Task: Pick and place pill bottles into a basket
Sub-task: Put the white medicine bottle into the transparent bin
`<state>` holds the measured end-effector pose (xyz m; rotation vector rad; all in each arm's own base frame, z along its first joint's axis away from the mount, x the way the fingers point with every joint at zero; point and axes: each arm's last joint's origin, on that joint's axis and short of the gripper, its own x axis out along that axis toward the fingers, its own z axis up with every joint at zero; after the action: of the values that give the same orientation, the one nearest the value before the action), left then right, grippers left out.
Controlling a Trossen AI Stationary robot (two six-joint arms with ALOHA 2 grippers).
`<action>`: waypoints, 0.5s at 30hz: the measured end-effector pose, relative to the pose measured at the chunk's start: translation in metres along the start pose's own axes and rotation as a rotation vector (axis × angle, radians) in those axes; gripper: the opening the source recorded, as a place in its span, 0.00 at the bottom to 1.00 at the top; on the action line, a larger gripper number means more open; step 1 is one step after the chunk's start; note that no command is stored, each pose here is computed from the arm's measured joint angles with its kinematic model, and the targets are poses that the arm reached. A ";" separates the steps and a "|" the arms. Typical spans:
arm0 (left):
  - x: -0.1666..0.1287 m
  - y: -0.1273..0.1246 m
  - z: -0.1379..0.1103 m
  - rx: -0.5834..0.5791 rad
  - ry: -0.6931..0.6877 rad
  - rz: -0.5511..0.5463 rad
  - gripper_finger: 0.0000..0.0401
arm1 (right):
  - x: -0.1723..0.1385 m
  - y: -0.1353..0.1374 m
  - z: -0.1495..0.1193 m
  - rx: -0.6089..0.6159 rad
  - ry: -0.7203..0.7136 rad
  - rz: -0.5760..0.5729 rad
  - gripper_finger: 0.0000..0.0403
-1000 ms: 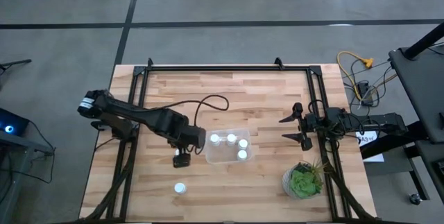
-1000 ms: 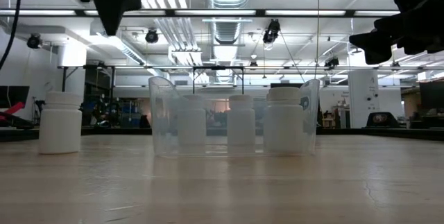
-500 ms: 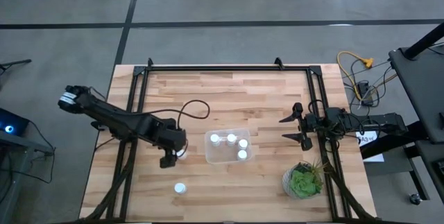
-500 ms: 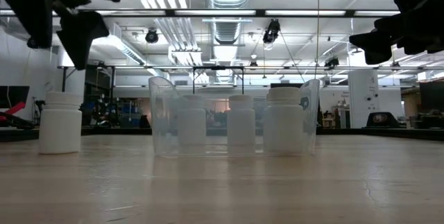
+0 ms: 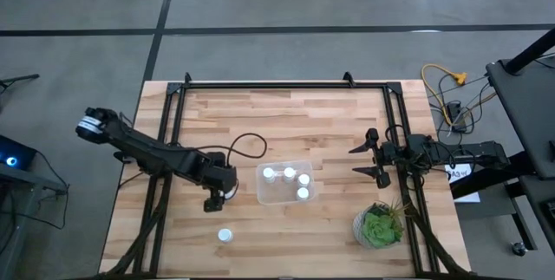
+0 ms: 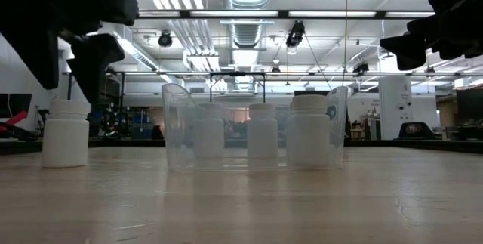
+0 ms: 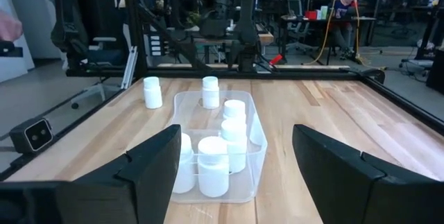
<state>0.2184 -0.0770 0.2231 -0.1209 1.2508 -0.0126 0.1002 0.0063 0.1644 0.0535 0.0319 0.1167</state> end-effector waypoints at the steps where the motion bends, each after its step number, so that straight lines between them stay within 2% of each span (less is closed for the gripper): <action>1: 0.001 0.000 0.000 0.002 0.005 0.002 0.87 | 0.000 0.000 0.000 0.000 0.000 0.000 0.66; 15: 0.013 0.001 -0.002 -0.001 -0.031 -0.014 0.86 | 0.000 0.000 0.000 -0.001 0.000 0.000 0.66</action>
<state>0.2203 -0.0775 0.2102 -0.1301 1.2191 -0.0218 0.1002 0.0063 0.1644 0.0525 0.0319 0.1169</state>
